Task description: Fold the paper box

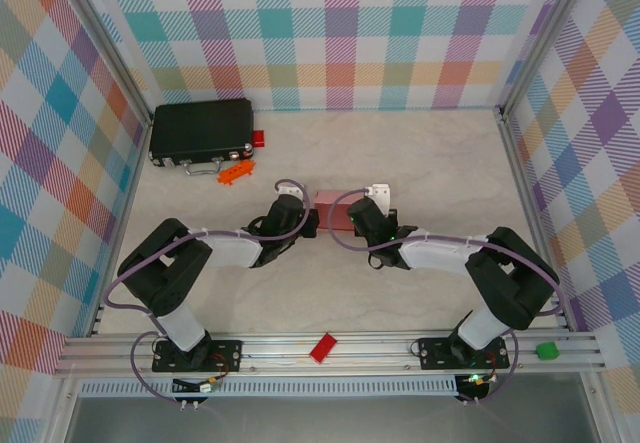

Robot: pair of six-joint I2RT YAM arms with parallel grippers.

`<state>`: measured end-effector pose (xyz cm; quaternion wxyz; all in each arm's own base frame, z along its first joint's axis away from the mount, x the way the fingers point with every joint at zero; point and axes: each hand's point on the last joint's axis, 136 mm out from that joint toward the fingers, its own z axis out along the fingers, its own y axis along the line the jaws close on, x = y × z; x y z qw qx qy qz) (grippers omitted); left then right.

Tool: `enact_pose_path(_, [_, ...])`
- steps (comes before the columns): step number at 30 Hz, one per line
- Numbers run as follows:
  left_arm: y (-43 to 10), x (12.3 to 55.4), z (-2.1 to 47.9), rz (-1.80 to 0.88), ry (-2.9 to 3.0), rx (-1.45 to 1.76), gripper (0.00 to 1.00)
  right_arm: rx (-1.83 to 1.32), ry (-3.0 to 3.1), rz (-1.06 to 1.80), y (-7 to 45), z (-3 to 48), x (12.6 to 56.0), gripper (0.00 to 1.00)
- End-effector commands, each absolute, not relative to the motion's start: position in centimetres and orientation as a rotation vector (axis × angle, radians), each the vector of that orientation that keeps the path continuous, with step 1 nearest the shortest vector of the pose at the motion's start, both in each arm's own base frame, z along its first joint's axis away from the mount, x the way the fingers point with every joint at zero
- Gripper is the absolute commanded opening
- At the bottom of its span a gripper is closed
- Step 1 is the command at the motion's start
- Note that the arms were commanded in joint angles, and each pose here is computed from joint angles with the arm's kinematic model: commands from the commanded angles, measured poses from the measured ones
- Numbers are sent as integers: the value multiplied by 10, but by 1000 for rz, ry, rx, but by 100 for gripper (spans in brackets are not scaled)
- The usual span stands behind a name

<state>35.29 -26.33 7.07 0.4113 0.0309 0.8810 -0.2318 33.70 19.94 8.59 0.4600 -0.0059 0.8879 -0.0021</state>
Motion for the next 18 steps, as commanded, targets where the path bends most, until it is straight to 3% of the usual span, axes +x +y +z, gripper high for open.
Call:
enact_pose_path(1, [-268, 345, 75, -614, 2212, 92, 17, -33, 2226, -55, 191, 75, 326, 6])
enact_pose_path(18, [-269, 330, 87, -672, 2190, 168, 33, -30, 2260, -69, 190, 72, 320, 7])
